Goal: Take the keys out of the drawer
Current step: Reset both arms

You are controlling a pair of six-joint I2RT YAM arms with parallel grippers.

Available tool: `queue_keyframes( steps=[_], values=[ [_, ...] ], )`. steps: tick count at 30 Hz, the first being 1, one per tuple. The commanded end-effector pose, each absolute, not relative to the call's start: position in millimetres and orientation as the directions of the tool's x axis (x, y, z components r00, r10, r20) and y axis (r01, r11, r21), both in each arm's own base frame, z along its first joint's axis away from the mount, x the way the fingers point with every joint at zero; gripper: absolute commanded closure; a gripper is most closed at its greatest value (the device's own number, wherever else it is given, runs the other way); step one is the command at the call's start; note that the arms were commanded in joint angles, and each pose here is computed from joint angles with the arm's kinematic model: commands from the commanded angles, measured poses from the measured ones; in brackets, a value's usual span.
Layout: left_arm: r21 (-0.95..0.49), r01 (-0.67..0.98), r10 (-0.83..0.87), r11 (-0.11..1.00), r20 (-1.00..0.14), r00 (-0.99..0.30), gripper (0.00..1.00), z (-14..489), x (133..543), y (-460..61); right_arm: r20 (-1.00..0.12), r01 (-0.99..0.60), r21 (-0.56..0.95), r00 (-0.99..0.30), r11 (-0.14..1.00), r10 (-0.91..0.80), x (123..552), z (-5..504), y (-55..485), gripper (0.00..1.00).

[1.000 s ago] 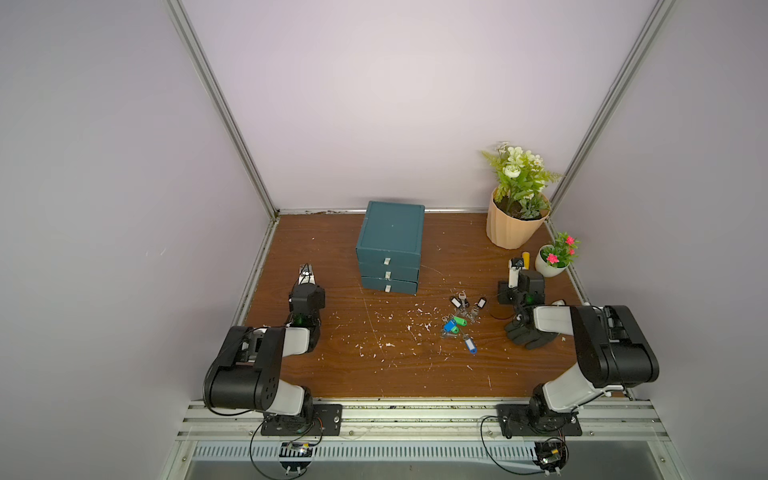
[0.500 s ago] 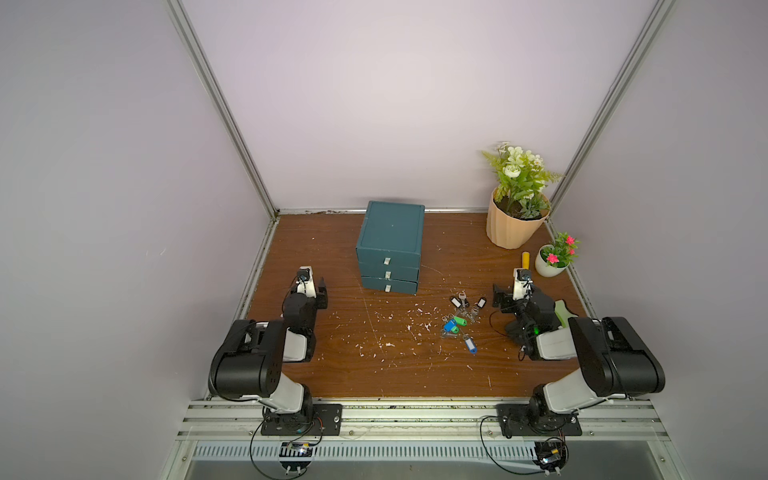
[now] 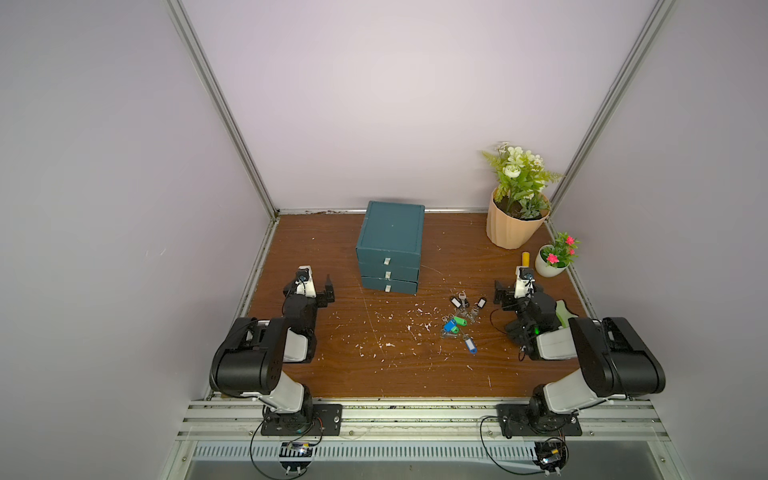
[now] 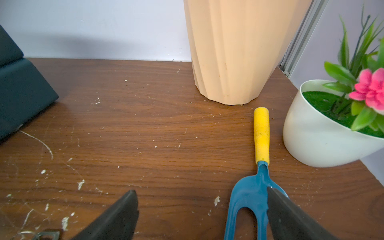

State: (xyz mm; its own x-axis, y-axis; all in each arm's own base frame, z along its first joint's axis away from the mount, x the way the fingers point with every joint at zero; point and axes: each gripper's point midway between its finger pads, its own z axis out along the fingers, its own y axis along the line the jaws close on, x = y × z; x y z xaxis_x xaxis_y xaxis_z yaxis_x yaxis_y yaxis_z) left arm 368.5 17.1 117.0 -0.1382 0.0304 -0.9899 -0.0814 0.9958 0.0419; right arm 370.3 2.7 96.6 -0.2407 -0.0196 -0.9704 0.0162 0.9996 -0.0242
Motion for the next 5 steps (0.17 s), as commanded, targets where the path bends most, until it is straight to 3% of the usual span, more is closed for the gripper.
queue_keyframes(
  steps=[1, 5],
  values=[
    [0.056, -0.078, 0.046, 0.995, -0.991, -0.124, 0.00, 122.0, 374.3, 14.5, -0.987, 0.031, -0.021, -0.158, 0.999, -0.016, 376.2, 121.3, 1.4, 0.01],
    [0.059, -0.062, 0.052, 0.996, -0.993, -0.104, 0.00, 125.8, 368.5, 11.3, -0.987, 0.031, -0.021, -0.158, 0.999, -0.016, 376.2, 121.2, 1.3, 0.01]
  ],
)
